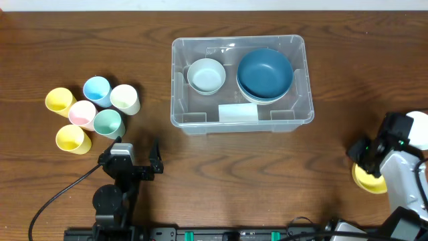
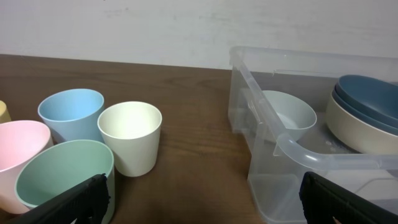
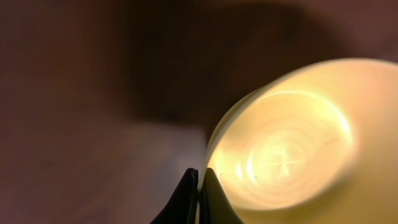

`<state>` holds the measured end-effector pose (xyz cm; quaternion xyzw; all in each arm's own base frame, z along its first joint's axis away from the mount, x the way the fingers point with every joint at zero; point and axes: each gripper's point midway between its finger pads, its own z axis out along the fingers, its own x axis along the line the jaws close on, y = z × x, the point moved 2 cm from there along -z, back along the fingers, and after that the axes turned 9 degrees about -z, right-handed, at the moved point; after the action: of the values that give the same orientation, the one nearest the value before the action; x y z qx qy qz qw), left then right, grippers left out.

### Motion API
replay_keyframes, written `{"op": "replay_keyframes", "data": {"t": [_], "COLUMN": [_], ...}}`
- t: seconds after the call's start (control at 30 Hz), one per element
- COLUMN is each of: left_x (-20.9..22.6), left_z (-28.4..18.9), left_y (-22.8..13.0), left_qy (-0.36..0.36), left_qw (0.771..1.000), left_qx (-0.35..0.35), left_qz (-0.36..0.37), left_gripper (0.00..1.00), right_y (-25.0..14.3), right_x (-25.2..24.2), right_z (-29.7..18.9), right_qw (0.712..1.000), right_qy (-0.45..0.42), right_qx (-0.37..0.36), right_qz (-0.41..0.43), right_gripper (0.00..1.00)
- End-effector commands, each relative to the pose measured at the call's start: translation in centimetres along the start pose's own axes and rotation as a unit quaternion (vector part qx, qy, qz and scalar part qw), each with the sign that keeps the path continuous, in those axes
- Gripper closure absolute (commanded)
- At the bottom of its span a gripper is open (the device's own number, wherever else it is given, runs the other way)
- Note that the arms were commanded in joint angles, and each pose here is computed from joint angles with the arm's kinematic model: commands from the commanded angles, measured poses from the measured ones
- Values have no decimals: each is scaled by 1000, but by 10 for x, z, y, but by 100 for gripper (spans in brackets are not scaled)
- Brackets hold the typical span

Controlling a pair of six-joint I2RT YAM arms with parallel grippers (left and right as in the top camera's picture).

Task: Pack container
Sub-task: 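Carry the yellow bowl into the container and stack it in the grey bowl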

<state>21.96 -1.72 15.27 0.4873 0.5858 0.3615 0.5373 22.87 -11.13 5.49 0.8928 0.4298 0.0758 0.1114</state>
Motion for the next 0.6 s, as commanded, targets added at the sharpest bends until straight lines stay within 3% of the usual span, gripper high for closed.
{"op": "replay_keyframes", "data": {"t": [0.0,0.23,0.4,0.57], "left_x": [3,3,3,3], "left_z": [1,1,1,1], "left_y": [-12,-12,-12,-12], "left_qy": [2,2,2,2], "left_qw": [1000,1000,1000,1000], "left_qx": [20,20,20,20], "left_qz": [3,3,3,3], "left_gripper": [2,2,2,2], "right_y": [41,97,95,62], "right_x": [40,93,166,239], "right_z": [-44,-173,-263,-309], "right_qw": [992,954,864,776], "right_qy": [114,202,304,369], "right_qx": [-48,-166,-258,-313], "right_qz": [-26,-145,-309,-405], "right_gripper": [99,99,99,99]}}
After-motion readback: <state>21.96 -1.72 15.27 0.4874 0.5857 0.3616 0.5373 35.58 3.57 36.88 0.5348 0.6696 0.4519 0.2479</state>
